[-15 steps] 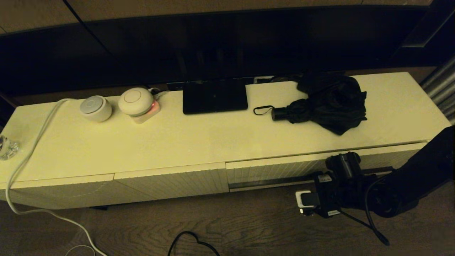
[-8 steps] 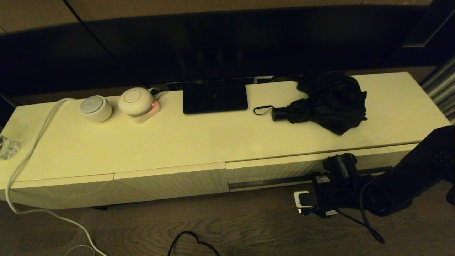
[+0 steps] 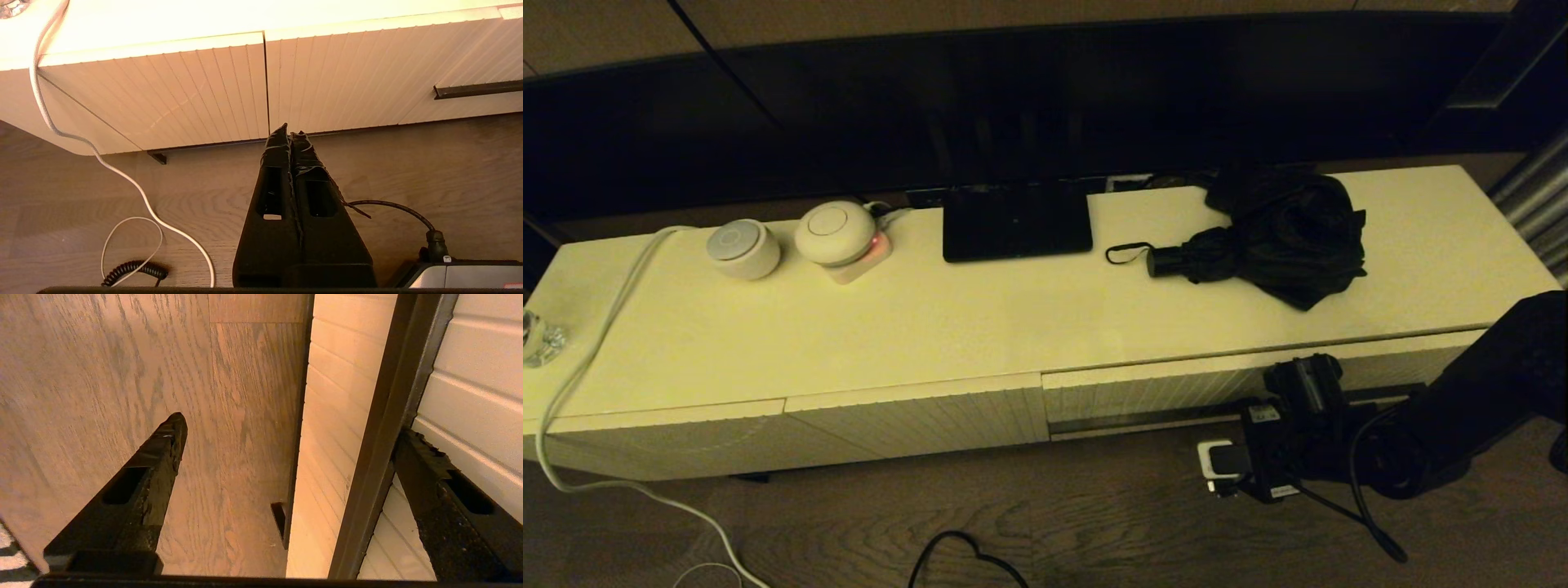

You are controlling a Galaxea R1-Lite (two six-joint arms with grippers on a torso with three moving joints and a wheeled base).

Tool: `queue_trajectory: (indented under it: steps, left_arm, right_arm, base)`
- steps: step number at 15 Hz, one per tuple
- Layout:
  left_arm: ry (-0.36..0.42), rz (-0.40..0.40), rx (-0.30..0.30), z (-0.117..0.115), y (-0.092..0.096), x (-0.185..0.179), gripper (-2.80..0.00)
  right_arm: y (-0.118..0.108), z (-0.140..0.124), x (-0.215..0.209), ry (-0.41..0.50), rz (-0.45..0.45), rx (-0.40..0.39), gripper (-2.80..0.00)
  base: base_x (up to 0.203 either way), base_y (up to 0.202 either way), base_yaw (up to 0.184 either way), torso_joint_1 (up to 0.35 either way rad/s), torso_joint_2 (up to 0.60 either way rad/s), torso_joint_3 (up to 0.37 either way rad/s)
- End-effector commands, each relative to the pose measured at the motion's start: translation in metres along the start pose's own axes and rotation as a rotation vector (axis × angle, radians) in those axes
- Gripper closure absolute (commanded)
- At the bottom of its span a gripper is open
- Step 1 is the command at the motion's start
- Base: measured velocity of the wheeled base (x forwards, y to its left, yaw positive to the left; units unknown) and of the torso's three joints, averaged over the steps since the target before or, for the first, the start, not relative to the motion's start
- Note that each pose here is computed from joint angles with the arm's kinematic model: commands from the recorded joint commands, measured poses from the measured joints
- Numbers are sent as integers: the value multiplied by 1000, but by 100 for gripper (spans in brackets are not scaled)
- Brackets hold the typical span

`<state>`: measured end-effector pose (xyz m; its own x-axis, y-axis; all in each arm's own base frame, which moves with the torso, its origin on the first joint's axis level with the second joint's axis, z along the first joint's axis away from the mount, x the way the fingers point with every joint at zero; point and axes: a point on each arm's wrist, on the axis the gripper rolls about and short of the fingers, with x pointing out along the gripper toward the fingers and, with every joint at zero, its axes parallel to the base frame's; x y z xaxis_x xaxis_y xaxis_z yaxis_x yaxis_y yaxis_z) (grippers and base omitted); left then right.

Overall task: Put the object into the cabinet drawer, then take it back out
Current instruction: Open the drawer

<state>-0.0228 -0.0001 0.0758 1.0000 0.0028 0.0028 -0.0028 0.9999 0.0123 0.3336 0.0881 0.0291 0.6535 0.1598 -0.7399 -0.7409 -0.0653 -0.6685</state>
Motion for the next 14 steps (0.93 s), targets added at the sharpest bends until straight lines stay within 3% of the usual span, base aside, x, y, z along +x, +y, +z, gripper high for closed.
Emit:
queue_trajectory:
  steps: [1,11,14]
  left_arm:
    - [1,0,0,0,0,0,0]
    - [1,0,0,0,0,0,0]
    - [1,0,0,0,0,0,0]
  right_arm:
    - [3,0,-9,1,7,-5,-280]
    - [49,-5,-26,15,144,14,-280]
    - [63,-6,-30,9,123,13,-280]
  base:
    - [0,0,0,0,0,0]
    - [0,0,0,0,0,0]
    - [0,0,0,0,0,0]
